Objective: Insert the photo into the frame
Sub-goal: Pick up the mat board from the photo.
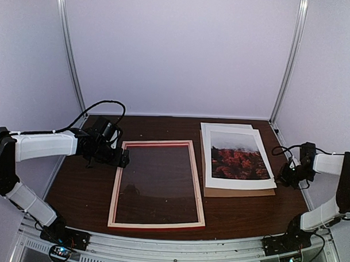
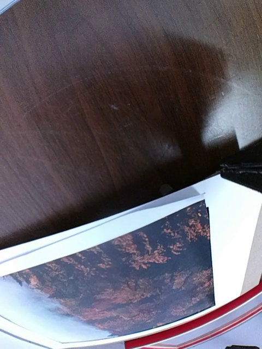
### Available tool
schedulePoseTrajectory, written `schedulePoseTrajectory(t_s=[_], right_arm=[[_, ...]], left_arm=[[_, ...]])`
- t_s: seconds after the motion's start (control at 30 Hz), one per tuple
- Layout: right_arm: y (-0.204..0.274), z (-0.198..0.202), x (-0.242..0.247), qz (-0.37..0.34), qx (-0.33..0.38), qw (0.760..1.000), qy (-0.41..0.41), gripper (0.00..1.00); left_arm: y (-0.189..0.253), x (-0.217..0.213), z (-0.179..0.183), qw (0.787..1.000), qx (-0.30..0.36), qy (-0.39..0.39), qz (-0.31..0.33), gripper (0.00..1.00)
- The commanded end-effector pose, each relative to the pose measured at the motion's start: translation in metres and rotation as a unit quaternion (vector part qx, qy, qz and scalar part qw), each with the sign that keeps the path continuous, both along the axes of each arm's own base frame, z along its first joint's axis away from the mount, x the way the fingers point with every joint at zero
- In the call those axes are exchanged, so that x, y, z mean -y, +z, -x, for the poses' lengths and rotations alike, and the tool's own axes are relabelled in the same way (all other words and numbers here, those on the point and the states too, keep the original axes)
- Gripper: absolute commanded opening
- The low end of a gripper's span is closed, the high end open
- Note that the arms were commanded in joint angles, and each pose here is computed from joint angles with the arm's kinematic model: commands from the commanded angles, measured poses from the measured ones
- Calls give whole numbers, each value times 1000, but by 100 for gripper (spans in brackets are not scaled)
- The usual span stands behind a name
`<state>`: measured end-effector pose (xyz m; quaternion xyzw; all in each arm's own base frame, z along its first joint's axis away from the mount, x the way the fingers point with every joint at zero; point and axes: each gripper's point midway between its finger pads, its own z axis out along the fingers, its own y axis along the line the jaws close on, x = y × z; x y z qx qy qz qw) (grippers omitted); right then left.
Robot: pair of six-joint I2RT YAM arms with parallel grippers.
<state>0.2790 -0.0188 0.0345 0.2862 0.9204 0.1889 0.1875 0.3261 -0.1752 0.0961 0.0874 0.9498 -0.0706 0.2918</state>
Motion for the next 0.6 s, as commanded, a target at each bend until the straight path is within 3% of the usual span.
schedulePoseTrajectory(t_s=[0.0, 0.43, 0.57], right_arm=[[14, -4, -7, -14, 23, 1000, 11, 0], [40, -12, -31, -85, 67, 993, 38, 0], [42, -14, -37, -106, 74, 991, 43, 4]], left_arm=[[7, 7, -5, 1000, 14, -1, 16, 87], [5, 6, -3, 1000, 12, 0, 15, 87], [4, 6, -3, 1000, 12, 0, 14, 87]])
